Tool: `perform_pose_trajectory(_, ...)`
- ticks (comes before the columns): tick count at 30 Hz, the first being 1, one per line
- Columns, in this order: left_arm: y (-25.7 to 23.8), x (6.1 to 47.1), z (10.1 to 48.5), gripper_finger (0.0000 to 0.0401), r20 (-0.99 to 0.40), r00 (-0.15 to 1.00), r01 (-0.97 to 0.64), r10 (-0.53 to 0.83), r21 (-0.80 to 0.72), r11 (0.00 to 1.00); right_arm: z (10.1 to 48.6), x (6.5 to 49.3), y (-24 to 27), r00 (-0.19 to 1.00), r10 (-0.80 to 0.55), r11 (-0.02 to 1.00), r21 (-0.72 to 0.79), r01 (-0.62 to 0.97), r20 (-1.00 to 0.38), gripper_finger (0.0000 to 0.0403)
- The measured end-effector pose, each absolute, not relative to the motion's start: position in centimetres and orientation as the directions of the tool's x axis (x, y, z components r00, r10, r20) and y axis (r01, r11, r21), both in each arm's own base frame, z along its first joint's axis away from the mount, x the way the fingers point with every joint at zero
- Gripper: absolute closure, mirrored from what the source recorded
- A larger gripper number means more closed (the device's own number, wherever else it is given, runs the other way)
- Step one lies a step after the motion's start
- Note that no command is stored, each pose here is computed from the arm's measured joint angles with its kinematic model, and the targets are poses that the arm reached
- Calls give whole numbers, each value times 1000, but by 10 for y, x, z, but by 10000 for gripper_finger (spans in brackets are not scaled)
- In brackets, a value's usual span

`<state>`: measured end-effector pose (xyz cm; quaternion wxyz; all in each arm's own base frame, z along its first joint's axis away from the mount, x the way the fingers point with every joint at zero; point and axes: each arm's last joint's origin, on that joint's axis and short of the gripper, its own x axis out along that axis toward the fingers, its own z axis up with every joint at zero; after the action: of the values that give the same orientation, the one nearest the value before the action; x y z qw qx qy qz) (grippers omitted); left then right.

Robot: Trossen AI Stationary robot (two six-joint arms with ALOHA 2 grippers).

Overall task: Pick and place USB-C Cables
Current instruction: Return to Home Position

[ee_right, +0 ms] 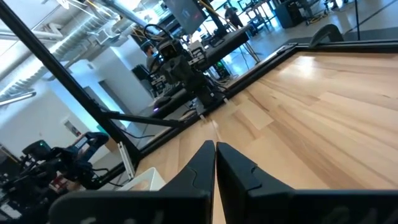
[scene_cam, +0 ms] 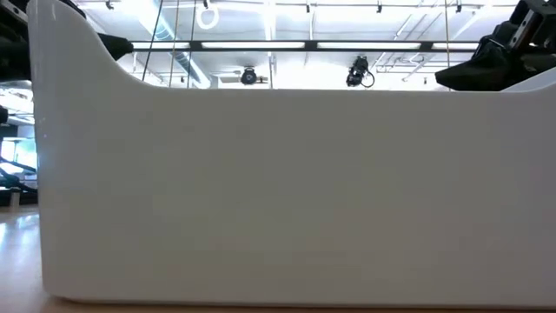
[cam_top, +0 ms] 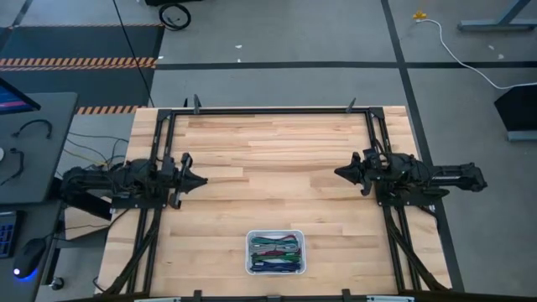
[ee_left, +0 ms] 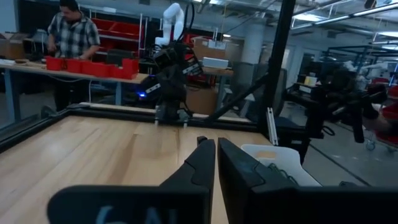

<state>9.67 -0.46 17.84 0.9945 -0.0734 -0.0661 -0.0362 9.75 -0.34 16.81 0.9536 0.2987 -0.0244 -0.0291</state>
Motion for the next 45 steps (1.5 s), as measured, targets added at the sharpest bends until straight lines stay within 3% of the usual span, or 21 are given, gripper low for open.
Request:
perform_pose_trajectory(7, -5, 97, 178, 371, 137, 988, 84, -65, -141, 986, 168, 98, -3, 997, -73, 844, 534, 46, 30, 383)
perform_pose_trajectory(12, -5, 97, 179, 365, 137, 988, 84, -64, -141, 986, 168, 98, -4, 996, -81, 967, 243, 72, 26, 383)
perform_pose_trajectory(17, -5, 97, 179, 370, 138, 988, 84, -64, -141, 986, 167, 98, -4, 997, -76, 997, 34, 75, 22, 383)
perform_pose_trajectory(45, -5, 97, 179, 370, 138, 988, 84, -64, -142, 986, 167, 98, -4, 997, -75, 997, 31, 74, 22, 380)
